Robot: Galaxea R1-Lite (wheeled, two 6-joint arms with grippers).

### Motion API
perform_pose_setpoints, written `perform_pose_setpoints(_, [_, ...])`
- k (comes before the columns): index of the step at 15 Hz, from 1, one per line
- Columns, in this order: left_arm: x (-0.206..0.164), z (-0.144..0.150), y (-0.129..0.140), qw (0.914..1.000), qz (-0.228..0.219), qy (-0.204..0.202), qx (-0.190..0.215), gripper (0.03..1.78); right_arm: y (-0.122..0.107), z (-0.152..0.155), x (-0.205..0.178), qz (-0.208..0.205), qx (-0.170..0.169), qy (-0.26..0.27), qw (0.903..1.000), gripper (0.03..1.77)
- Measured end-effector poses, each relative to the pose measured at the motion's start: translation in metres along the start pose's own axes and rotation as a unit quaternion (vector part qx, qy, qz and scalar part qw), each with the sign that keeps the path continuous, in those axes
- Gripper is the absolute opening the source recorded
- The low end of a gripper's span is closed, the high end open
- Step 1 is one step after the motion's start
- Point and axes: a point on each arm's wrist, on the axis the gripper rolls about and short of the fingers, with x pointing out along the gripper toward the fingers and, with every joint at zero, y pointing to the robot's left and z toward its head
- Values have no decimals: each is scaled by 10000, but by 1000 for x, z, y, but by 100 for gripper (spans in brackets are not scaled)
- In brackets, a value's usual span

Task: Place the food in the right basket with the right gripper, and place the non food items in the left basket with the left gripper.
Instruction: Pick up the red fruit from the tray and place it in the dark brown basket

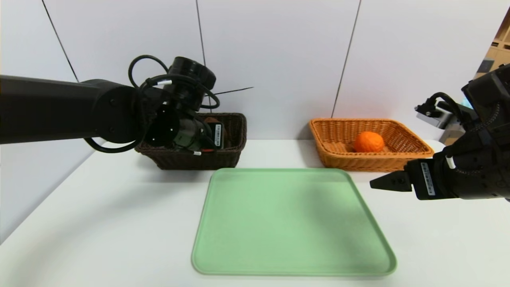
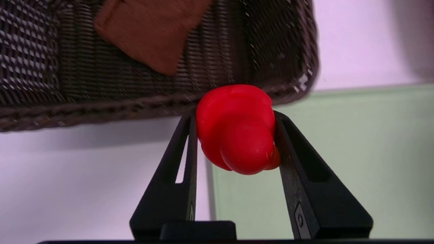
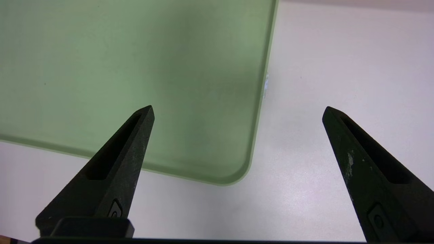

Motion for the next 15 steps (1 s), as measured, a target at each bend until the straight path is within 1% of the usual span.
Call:
perform_pose_setpoints(5, [52, 27, 36, 9976, 525, -281, -363, 71, -1, 0, 1, -39, 11, 17, 10000, 171])
perform_pose_setpoints(9, [81, 36, 61, 9954, 813, -309, -393, 70, -2, 0, 2, -69, 36, 34, 10000, 171])
perform_pose_setpoints(12, [96, 40, 79, 9950, 840, -281, -465, 70, -4, -1, 5, -93, 50, 83, 9999, 171])
perform_pose_setpoints(15, [101, 41, 86, 9946, 859, -278, -514, 68, -4, -1, 6, -100, 59, 105, 9999, 171])
